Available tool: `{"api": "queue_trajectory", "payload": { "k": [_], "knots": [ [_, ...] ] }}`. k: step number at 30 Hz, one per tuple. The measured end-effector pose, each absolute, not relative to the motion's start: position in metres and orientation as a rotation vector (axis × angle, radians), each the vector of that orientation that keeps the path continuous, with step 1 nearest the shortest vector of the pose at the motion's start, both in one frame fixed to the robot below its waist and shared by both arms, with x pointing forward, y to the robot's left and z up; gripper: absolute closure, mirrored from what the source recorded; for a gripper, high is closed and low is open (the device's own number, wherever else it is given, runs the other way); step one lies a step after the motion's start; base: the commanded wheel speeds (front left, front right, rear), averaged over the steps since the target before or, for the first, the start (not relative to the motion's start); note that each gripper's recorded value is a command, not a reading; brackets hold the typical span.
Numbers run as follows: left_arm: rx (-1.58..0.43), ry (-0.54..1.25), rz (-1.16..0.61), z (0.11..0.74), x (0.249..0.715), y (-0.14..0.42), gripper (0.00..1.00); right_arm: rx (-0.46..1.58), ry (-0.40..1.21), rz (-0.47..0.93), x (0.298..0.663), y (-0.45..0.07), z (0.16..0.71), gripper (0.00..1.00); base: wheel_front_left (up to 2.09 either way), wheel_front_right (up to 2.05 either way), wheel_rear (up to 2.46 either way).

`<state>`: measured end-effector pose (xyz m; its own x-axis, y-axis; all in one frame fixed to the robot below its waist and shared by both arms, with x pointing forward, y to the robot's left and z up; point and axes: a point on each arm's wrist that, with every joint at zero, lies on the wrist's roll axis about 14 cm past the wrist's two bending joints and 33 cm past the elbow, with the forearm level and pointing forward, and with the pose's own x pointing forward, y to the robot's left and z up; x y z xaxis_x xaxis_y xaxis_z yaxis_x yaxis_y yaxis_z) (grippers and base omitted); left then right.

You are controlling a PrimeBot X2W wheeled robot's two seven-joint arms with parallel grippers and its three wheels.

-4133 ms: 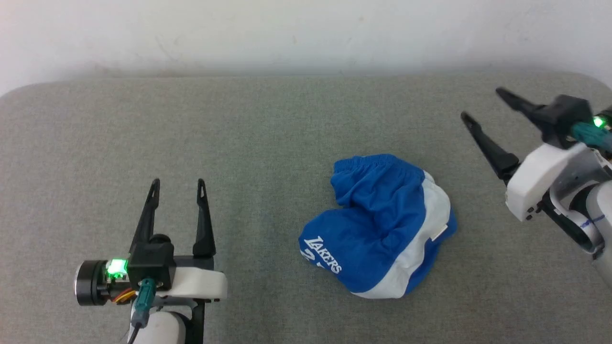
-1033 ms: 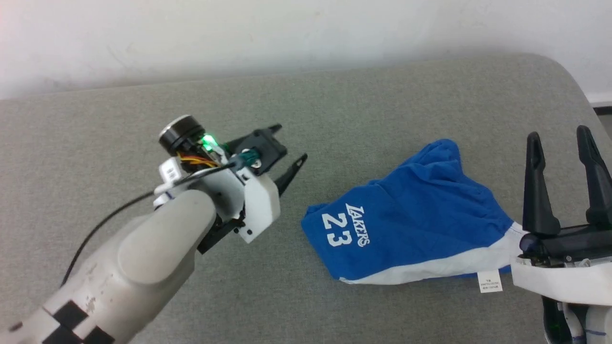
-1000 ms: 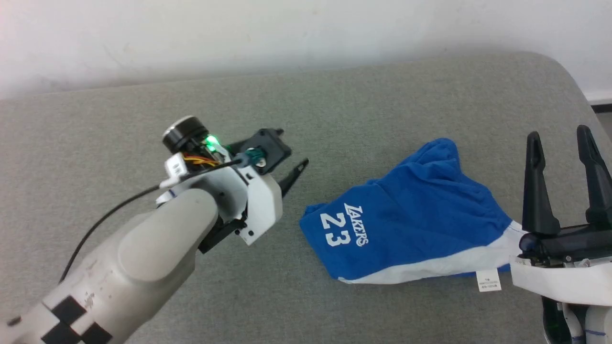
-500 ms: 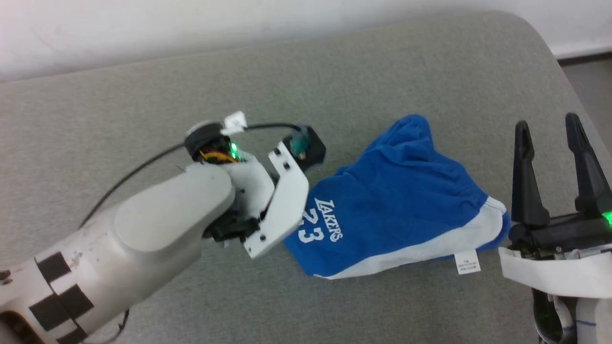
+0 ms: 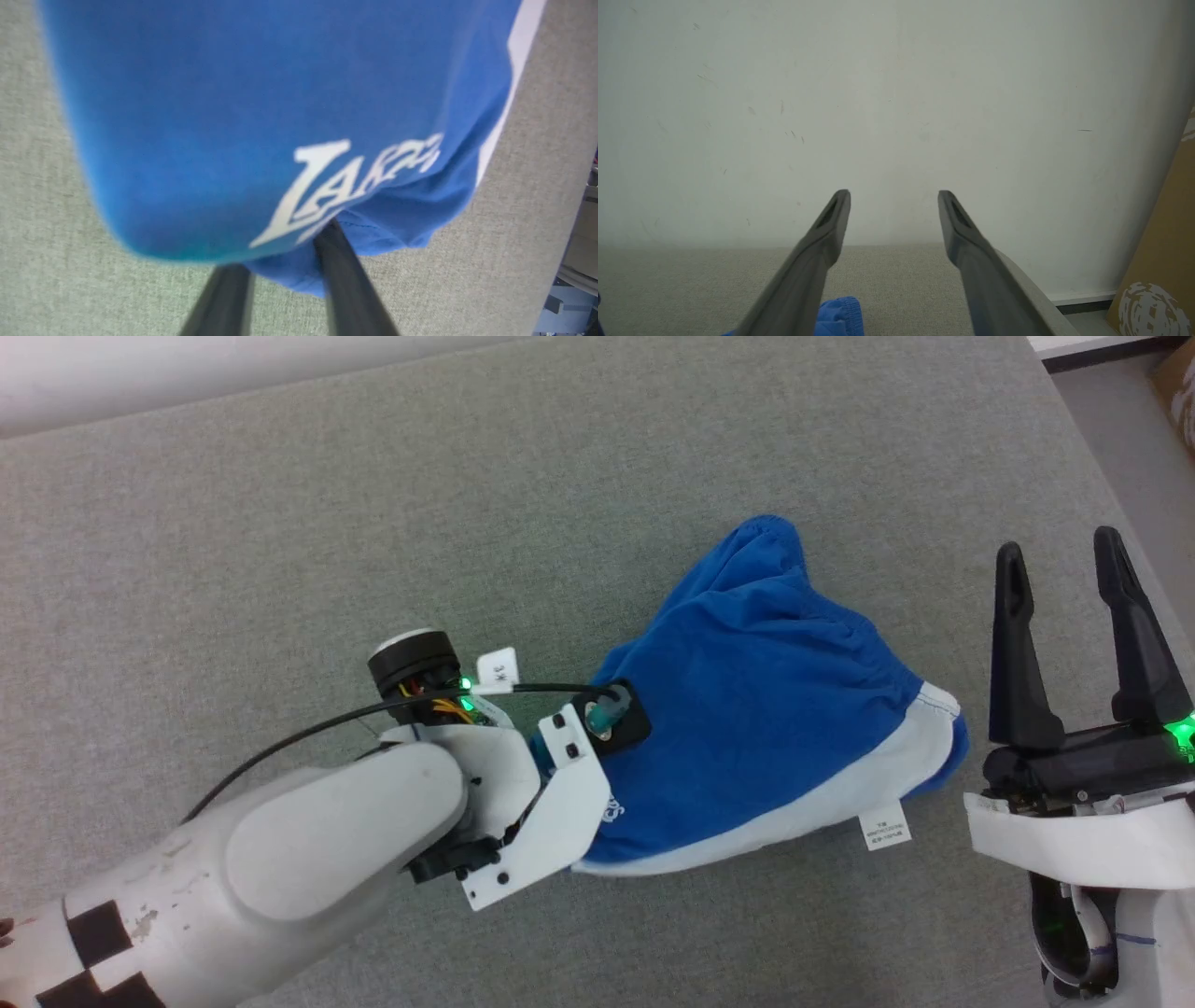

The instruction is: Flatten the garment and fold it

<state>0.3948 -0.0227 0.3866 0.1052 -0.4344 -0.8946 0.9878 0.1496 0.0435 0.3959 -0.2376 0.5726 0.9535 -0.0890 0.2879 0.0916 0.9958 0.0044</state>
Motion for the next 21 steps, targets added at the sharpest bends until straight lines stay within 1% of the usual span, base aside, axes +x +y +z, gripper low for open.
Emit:
{"api": "queue_trajectory", "payload": {
  "k": [5,7,12,17,21],
  "knots": [
    [0.723,0.804,-1.244,0.398,0.4,-0.02,1.0,-0.006,-0.292,-0.09,0.395,-0.237,0.572,0.0,0.0,0.0,0.0],
    [0.7,0.799,-1.207,0.403,0.409,-0.007,1.0,-0.004,-0.287,-0.083,0.394,-0.234,0.571,0.0,0.0,0.0,0.0],
    [0.712,0.819,-1.003,0.42,0.444,0.057,1.0,0.001,-0.304,-0.038,0.395,-0.219,0.575,0.0,0.0,0.0,0.0],
    [0.708,0.883,-0.759,0.427,0.469,0.138,1.0,0.021,-0.331,0.002,0.399,-0.206,0.582,0.0,0.0,0.0,0.0],
    [0.737,0.915,-0.602,0.426,0.483,0.189,1.0,0.025,-0.322,0.015,0.401,-0.201,0.579,0.0,0.0,0.0,0.0]
  ]
}}
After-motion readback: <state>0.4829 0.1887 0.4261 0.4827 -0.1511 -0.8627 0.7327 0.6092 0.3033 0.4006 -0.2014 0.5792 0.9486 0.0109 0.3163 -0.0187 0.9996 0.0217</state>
